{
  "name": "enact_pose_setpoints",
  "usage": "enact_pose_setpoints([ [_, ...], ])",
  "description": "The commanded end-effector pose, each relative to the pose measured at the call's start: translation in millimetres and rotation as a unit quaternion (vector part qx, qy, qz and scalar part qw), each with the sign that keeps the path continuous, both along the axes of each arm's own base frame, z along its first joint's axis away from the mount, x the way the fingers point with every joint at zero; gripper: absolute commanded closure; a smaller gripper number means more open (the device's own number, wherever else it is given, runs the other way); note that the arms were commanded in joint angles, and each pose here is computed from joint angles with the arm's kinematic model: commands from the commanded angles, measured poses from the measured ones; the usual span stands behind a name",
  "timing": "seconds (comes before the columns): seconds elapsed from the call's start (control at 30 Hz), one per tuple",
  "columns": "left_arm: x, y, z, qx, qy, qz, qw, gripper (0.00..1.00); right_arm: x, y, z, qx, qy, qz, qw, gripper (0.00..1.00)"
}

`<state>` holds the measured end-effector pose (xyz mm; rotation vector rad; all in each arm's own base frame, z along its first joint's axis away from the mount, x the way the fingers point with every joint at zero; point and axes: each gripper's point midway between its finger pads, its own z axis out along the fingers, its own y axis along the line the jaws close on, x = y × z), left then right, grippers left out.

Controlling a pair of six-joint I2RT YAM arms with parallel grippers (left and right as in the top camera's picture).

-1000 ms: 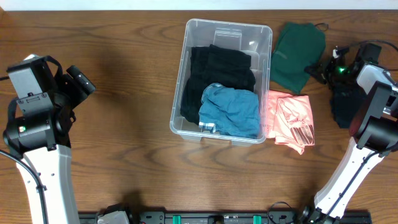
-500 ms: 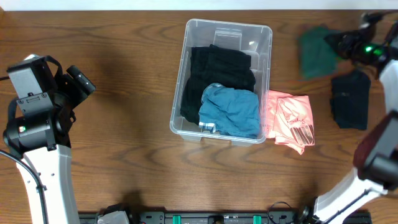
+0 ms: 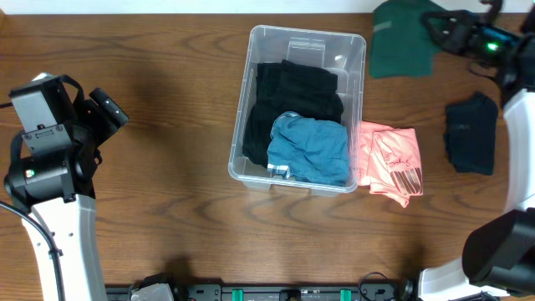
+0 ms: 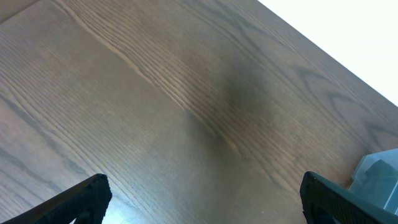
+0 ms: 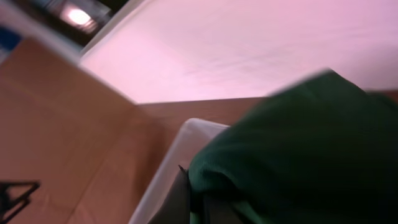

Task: Pack container
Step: 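Lift the dark green shirt with the right gripper and carry it into the bin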

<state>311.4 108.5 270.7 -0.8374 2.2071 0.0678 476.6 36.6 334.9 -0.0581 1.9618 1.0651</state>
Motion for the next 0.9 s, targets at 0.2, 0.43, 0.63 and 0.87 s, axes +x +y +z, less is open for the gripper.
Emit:
enact_pose_setpoints([
  [0.2, -0.8, 2.9, 3.8, 0.01, -0.001, 0.001, 1.0, 0.02, -16.2, 120.9, 42.8, -0.012, -0.109, 0.121, 0.987, 0.99],
  [0.43, -0.8, 2.9, 3.8, 0.01, -0.001, 0.001, 1.0, 0.02, -24.5, 188.7, 19.2, -0.016, -0.086, 0.164, 0.983, 0.99],
  [0.63, -0.8, 2.9, 3.8, 0.01, -0.001, 0.001, 1.0, 0.02, -14.6, 216.6, -17.2, -0.029, -0.059, 0.172, 0.983, 0.99],
  [0.87, -0.8, 2.9, 3.8, 0.01, -0.001, 0.001, 1.0, 0.02, -18.4, 237.3, -22.2, 0.007, -0.101, 0.255, 0.962, 0.99],
])
